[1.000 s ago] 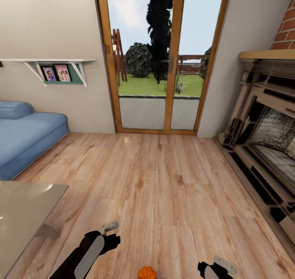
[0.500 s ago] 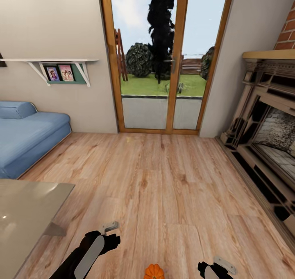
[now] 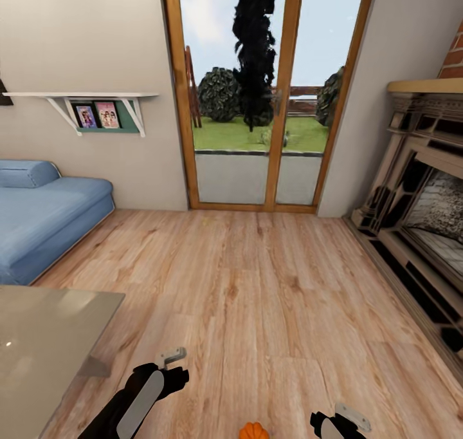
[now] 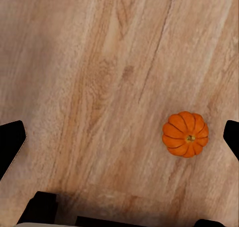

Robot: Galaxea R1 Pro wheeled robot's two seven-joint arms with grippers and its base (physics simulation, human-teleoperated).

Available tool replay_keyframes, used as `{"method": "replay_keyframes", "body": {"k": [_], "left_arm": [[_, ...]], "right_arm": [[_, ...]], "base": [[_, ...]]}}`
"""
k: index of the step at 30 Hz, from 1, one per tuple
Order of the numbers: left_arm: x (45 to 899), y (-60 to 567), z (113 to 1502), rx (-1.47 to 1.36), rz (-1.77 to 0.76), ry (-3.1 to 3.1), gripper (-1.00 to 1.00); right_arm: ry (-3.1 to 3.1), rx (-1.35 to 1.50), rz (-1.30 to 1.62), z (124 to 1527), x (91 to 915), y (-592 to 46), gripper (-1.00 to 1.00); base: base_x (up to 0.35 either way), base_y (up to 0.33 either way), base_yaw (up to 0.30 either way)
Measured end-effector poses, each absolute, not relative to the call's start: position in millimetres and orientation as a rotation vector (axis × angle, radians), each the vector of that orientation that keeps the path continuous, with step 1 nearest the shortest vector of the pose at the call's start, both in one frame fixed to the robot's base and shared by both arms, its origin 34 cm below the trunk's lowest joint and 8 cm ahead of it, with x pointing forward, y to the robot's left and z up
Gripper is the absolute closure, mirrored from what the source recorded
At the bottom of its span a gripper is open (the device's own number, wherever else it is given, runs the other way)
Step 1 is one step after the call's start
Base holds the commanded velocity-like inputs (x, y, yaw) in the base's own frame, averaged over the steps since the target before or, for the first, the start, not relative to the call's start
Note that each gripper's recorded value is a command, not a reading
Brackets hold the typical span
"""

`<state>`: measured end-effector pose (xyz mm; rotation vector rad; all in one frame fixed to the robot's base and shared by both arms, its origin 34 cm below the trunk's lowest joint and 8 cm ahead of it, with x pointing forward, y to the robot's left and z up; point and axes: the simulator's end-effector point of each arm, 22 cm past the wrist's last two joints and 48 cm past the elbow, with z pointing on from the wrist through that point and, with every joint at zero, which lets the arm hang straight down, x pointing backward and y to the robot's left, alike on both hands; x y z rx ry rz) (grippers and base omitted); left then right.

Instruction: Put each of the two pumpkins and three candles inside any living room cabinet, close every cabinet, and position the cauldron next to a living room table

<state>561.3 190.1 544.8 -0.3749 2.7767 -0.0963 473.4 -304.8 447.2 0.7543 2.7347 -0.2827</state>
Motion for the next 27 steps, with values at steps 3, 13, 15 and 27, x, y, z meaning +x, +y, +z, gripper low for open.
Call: {"method": "replay_keyframes", "body": {"k": [3,13,15,27], "left_arm": [[561.3,190.1,544.7,-0.375,-0.096,2.777,-1.00],[561.3,189.8,544.5,-0.374,-0.096,2.777,-1.00],[560.9,189.8,543.9,-0.374,-0.096,2.778,-1.00],[557.3,190.0,537.4,-0.373,-0.089,2.793,-1.00]], "right_arm": [[2.735,0.754,-0.282,447.2,473.4,-304.7,-1.00],[2.735,0.754,-0.283,447.0,473.3,-304.8,-1.00],[2.737,0.755,-0.284,446.5,472.8,-304.8,-1.00],[2.751,0.755,-0.291,441.4,467.6,-304.8,-1.00]], "base": [[0.059,0.203,0.000],[0.006,0.068,0.008],[0.000,0.002,0.074],[0.074,0.055,0.029]]}}
